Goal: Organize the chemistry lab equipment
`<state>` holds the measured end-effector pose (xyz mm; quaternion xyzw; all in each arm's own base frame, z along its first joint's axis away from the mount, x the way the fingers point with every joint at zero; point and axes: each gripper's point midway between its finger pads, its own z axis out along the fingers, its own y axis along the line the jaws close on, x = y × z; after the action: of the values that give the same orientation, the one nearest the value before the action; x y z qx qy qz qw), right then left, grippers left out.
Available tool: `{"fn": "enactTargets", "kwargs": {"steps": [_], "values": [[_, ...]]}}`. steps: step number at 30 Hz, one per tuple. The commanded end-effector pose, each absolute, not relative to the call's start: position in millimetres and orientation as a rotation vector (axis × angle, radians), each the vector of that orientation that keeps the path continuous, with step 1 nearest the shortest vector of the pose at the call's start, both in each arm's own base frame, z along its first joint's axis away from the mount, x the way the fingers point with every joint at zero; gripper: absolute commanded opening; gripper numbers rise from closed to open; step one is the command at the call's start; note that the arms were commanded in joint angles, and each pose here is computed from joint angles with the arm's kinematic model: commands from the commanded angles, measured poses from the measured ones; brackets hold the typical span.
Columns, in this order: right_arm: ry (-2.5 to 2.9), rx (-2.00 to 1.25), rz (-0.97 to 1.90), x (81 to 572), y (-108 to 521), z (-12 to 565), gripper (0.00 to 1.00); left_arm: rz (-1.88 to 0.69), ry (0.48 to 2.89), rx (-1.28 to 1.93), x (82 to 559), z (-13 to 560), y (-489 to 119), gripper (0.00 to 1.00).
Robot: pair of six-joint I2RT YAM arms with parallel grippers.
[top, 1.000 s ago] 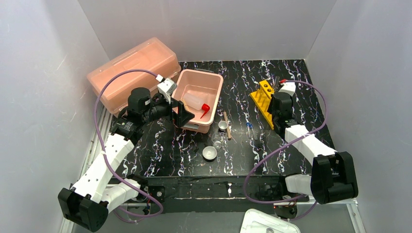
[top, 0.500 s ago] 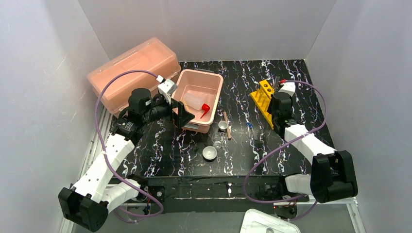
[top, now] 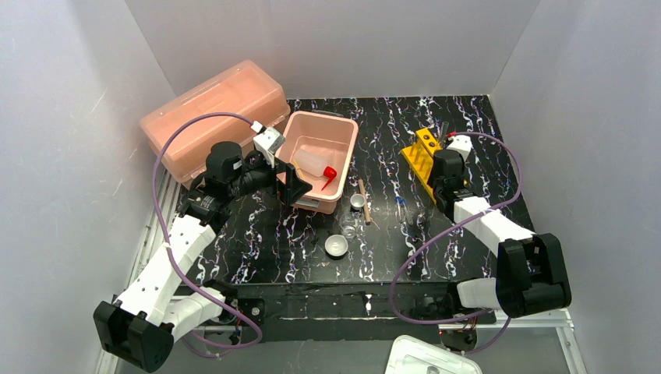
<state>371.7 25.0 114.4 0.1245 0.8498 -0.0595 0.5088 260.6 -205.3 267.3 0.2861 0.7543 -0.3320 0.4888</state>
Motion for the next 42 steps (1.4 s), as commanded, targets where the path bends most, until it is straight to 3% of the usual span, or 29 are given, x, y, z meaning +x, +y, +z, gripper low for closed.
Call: {"fn": "enactTargets", "kwargs": {"steps": [1,6,11,42], "values": [[1.942,0.354,-0.150,377,22,146,0.20,-0.803,1.776,0.718,259,281,-205,0.98],[1.810,0.314,-0.065,380,30,188,0.11,-0.803,1.779,0.717,258,280,-204,0.98],[1.732,0.294,-0.073,382,28,216,0.10,-0.804,1.781,0.715,258,280,-204,0.98],[1.818,0.333,-0.165,394,21,164,0.09,-0.793,1.784,0.716,260,279,-204,0.98]]}}
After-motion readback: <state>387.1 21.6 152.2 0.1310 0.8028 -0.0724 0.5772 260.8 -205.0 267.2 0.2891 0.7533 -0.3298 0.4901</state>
